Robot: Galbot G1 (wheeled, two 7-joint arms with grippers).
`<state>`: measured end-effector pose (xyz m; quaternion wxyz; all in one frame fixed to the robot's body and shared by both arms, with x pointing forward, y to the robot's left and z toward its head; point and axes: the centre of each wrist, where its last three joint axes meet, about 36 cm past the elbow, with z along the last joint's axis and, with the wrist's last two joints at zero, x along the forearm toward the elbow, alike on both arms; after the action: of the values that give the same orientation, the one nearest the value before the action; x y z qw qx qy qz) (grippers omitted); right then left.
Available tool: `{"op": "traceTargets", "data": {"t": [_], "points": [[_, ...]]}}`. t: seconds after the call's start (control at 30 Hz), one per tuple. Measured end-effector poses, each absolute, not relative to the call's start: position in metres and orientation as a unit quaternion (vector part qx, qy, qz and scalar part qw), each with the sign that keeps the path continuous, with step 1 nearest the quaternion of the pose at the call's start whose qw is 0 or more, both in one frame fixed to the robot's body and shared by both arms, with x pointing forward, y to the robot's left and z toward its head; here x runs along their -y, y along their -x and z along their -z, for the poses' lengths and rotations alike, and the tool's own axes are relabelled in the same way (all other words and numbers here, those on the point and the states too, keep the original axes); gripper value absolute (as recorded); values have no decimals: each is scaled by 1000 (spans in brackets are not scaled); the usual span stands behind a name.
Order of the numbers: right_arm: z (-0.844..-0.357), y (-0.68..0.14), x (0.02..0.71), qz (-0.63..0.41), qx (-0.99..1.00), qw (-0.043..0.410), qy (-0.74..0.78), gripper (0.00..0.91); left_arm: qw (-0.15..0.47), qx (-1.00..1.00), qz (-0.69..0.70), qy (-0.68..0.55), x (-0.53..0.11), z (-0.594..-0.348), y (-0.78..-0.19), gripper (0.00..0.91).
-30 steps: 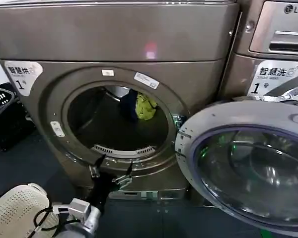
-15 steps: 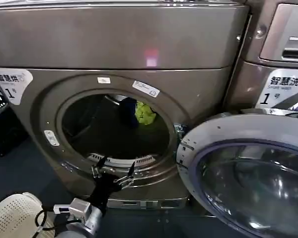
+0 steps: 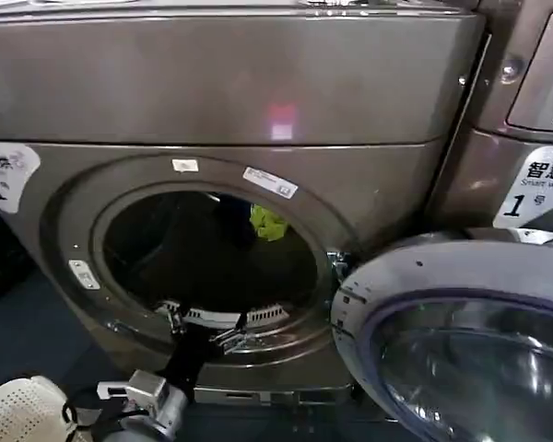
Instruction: Grasp the clothes from the dryer.
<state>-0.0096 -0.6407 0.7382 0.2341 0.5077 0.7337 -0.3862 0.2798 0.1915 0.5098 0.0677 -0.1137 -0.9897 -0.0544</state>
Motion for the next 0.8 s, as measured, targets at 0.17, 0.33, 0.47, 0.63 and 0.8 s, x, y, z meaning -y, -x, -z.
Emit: {"op": "traceTargets", "data": {"t": [0.17,0.33,0.47,0.63,0.8], "points": [[-739,11,641,387,-734,233,-508,907,67,990,54,114,-191,-511,-279,907],[-739,12,641,387,-734,233,-508,907,67,990,53,114,-191,-513,-277,907],[-739,12,641,387,-734,233,-508,907,65,990,54,114,-191,-514,-275,907],[-739,10,641,389,-735,232,-505,907,64,990,57,113,-191,-514,-274,907],[-739,9,639,390,-734,233,-504,907,70,990,62,105,-191,-511,-275,907]]}}
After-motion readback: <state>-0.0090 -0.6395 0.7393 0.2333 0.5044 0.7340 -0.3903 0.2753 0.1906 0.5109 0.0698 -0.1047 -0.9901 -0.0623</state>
